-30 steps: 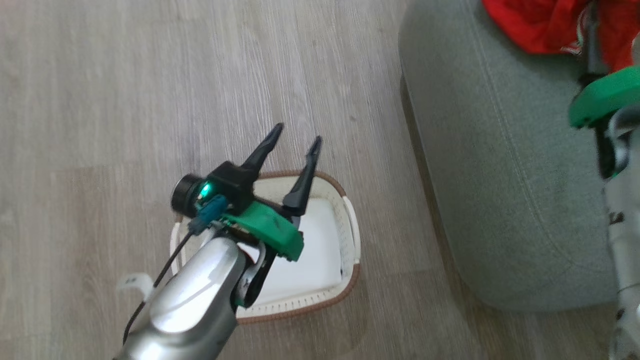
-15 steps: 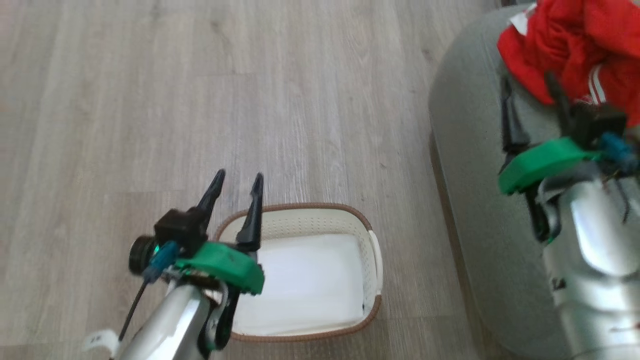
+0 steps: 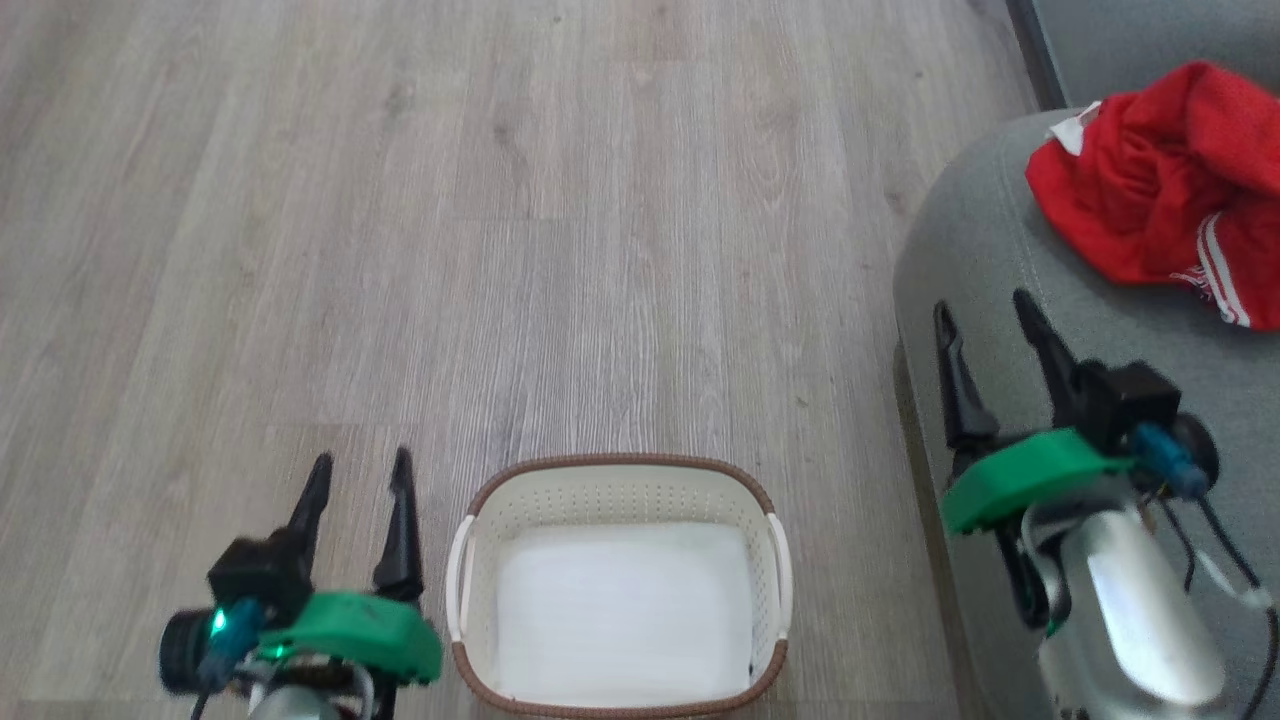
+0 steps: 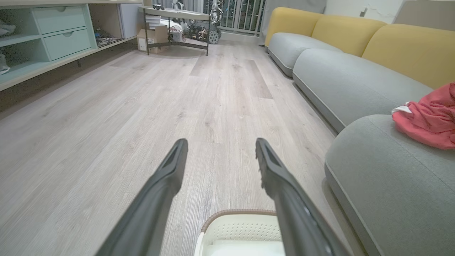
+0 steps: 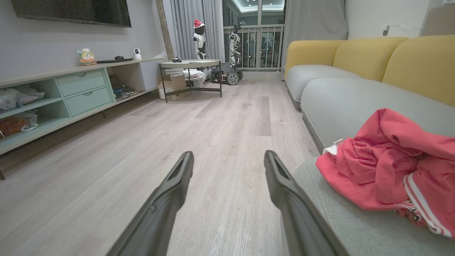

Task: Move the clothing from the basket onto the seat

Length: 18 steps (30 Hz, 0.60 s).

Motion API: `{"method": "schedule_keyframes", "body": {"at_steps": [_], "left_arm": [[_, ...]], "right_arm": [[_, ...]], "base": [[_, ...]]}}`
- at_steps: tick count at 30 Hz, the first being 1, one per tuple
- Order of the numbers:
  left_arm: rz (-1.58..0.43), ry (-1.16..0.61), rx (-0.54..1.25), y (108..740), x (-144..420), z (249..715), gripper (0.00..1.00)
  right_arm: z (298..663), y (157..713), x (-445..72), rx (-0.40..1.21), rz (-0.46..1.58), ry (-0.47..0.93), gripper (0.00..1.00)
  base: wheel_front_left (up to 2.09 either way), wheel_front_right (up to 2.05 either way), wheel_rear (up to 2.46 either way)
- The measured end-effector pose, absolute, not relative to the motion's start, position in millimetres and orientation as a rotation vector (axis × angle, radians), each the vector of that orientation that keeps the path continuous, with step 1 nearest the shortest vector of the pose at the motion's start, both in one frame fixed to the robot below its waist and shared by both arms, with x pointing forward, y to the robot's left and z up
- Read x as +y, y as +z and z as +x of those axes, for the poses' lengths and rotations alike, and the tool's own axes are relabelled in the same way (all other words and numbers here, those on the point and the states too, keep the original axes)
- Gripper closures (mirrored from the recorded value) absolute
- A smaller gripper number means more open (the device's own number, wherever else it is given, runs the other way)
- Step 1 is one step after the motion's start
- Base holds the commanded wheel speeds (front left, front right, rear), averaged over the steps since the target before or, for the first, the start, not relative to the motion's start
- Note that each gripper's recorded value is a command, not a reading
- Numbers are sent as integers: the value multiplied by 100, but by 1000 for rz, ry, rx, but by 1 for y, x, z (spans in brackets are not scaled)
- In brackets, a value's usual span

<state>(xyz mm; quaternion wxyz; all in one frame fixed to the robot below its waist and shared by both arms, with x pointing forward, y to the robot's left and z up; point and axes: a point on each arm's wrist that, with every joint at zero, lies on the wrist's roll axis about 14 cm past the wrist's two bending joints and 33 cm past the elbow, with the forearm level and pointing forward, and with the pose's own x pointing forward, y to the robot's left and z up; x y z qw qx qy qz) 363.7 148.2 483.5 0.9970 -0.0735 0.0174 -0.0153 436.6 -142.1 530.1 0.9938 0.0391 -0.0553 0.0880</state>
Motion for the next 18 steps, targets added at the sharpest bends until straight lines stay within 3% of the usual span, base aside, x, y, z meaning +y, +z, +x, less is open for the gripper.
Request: {"method": "schedule_keyframes", "body": {"at_steps": [8, 18], "left_arm": [[-145, 70, 53, 474, 178, 327, 0], [-135, 115, 40, 475, 191, 311, 0]], "right_arm": [[399, 510, -136, -63, 147, 187, 0], [380, 503, -152, -54, 185, 134, 0]], "base": [[0, 0, 0], [0, 0, 0]]}}
